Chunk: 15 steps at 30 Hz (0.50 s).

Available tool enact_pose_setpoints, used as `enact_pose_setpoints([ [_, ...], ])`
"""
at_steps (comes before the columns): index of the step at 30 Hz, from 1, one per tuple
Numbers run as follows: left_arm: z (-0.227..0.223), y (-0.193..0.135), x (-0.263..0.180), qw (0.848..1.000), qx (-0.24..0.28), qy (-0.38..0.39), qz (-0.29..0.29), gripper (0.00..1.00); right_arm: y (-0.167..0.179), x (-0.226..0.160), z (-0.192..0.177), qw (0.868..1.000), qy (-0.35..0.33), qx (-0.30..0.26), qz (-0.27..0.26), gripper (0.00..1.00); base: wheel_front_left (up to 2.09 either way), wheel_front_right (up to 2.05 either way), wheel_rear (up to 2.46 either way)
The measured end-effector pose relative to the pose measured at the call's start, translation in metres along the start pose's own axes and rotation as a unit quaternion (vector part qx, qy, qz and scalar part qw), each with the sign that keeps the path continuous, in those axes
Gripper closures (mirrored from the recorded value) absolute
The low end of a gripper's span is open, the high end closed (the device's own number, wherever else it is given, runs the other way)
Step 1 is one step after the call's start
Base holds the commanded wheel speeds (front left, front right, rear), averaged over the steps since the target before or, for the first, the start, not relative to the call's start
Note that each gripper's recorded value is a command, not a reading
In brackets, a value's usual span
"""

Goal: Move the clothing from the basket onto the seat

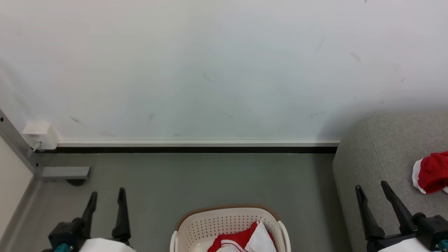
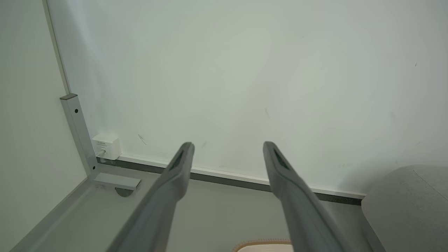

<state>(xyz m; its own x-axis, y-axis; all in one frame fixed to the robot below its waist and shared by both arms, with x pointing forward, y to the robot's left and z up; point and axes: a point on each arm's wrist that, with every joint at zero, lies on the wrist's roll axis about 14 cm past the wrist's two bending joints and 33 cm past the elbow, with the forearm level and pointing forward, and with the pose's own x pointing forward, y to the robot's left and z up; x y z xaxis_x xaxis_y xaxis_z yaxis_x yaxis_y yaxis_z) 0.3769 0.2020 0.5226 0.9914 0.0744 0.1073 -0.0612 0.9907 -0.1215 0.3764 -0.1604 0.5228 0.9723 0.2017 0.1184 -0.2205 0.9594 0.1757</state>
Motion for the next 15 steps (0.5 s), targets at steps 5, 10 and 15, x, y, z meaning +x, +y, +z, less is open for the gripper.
enact_pose_setpoints([
  [5, 0.0037, -0.0004, 0.0, 1.0, 0.009, -0.01, 0.001, 0.0, 0.002, 0.0011, 0.0018, 1.0, -0.003, -0.006, 0.003, 0.0, 0.0, 0.0, 0.0],
  [10, -0.0003, -0.0035, -0.0008, 1.0, 0.004, -0.006, -0.005, 0.0, 0.003, 0.0013, 0.0018, 1.0, -0.003, -0.008, 0.006, 0.0, 0.0, 0.0, 0.0],
  [15, -0.0056, -0.005, -0.0004, 1.0, 0.002, 0.001, -0.01, 0.0, 0.0023, 0.0008, 0.0023, 1.0, -0.003, -0.009, 0.005, 0.0, 0.0, 0.0, 0.0],
])
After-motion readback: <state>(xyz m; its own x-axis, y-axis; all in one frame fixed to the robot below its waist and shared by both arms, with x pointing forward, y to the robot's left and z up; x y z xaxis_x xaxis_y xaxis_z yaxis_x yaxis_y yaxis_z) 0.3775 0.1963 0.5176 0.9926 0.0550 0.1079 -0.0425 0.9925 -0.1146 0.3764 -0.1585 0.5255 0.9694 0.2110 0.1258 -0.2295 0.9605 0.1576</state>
